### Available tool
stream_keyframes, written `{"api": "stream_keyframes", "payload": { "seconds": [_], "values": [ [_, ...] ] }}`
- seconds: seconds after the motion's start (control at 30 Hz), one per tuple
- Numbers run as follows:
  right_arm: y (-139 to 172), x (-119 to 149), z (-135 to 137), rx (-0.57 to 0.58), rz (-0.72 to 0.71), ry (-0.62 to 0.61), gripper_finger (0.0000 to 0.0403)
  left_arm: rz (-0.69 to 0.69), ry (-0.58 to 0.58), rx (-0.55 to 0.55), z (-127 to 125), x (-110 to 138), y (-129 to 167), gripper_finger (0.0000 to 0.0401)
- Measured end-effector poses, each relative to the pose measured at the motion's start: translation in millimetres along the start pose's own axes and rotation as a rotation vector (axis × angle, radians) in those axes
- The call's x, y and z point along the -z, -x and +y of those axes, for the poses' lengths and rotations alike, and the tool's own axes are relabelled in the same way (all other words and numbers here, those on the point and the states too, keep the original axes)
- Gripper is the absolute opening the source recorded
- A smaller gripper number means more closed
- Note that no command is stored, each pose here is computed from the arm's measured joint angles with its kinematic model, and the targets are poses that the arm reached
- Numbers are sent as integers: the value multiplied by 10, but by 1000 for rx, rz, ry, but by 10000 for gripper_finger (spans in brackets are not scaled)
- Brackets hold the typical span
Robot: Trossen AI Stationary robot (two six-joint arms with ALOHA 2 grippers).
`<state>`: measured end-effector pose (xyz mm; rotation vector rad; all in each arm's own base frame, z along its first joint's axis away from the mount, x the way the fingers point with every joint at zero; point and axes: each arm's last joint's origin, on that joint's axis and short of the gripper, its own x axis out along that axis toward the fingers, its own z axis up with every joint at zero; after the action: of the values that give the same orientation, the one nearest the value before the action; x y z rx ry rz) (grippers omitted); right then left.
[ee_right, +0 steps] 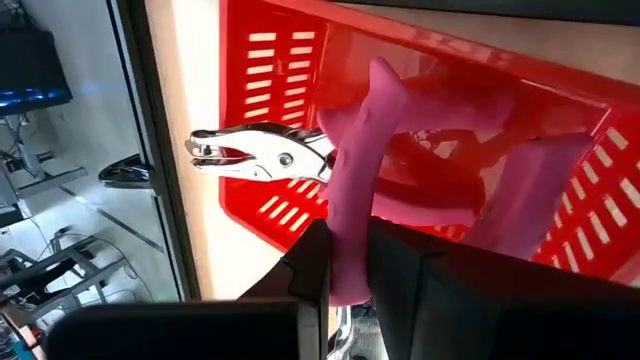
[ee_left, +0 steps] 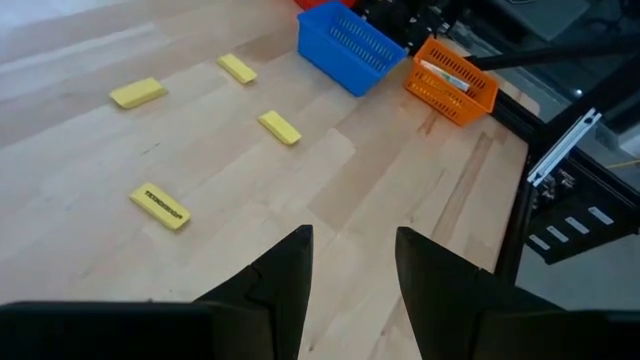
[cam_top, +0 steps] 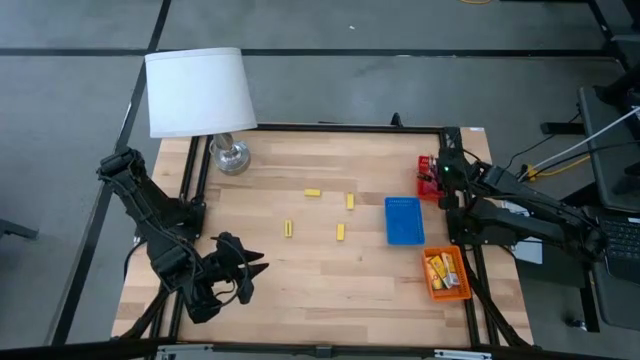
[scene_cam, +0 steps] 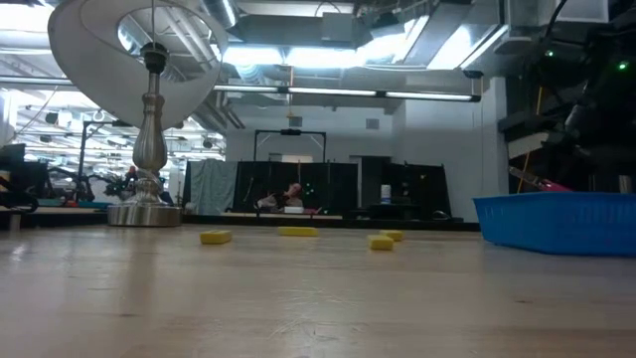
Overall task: Pick & Place School Supplies
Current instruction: Put the pink hole puncher into the red bin, then put the top right yellow eraser into the blue bin
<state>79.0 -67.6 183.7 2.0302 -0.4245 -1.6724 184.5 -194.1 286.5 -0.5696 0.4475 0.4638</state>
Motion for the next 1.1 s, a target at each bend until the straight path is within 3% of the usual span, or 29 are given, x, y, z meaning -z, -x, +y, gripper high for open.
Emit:
{"api": "stream_keyframes", "payload": {
  "seconds": [0.2, 0.5, 0.73, 0.93, 1.1],
  "values": [
    [-16, 0, -8, 18, -17, 9, 44, 3, 3, 2, -3, 1, 0, 141],
    [-32, 0, -17, 41, -30, 43, 122, 2, 30, 13, -19, -1, 0, 141],
    [-33, 6, -1, 13, -37, 87, 149, 2, 33, 13, -19, -1, 0, 141],
    [-12, 64, 97, -124, -8, 174, 161, 2, 33, 13, -19, -1, 0, 141],
    [48, 217, 293, -365, 63, 371, 162, 2, 30, 13, -19, -1, 0, 141]
  ]
}}
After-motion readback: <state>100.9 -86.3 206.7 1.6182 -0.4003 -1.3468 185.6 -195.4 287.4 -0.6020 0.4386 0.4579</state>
